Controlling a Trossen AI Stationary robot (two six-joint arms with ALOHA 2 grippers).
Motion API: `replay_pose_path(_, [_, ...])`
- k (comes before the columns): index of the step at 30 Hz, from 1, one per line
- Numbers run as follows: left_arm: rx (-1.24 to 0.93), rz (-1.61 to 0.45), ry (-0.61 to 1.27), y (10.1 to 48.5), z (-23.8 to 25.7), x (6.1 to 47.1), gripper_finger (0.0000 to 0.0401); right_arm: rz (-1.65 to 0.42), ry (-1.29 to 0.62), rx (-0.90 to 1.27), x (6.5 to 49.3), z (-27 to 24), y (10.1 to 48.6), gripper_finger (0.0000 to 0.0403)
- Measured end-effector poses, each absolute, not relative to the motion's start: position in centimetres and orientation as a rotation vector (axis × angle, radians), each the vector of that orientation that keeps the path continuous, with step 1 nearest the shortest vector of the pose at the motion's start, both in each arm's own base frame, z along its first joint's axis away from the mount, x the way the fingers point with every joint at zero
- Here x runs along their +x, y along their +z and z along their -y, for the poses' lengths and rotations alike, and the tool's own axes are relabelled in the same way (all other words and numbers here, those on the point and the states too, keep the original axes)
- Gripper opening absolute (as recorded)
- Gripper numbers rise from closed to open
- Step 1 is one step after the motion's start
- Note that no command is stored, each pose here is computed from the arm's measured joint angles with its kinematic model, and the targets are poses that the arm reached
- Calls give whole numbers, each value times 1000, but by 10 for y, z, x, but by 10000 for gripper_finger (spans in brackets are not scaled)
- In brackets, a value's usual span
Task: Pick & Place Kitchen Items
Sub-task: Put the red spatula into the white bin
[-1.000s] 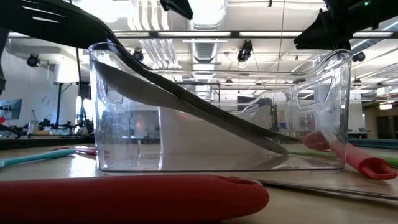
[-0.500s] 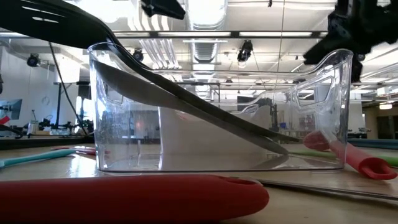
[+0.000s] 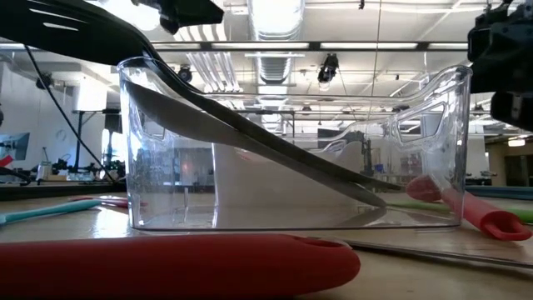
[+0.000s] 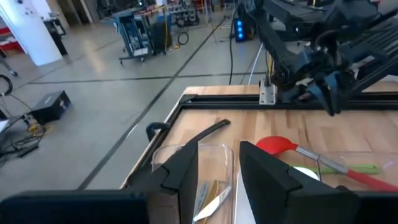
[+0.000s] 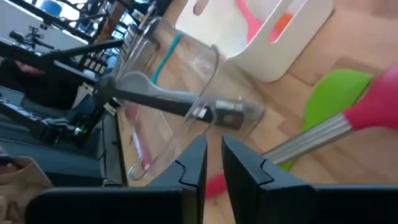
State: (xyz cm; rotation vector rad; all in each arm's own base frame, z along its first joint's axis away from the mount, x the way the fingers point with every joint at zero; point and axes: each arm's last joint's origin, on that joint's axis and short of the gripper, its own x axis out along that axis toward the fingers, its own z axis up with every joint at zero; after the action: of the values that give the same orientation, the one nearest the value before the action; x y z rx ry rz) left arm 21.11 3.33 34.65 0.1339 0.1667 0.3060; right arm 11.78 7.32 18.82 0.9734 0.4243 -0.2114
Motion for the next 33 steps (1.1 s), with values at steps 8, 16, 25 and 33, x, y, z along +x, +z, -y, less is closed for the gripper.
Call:
replay_pose_path(8, [-39, -388, 367, 320, -33, 196, 122, -443, -257, 893, 125, -88, 193, 42])
replay_pose_path(16, [-157, -866, 474, 305, -32, 170, 132, -525, -332, 783, 125, -87, 202, 43])
replay_pose_path(25, [-138, -1210, 496, 282, -31, 163, 214, -425, -363, 680, 124, -81, 222, 43])
replay_pose_path(33, [-102, -1373, 460, 257, -35, 179, 253, -401, -346, 652, 124, -82, 233, 43])
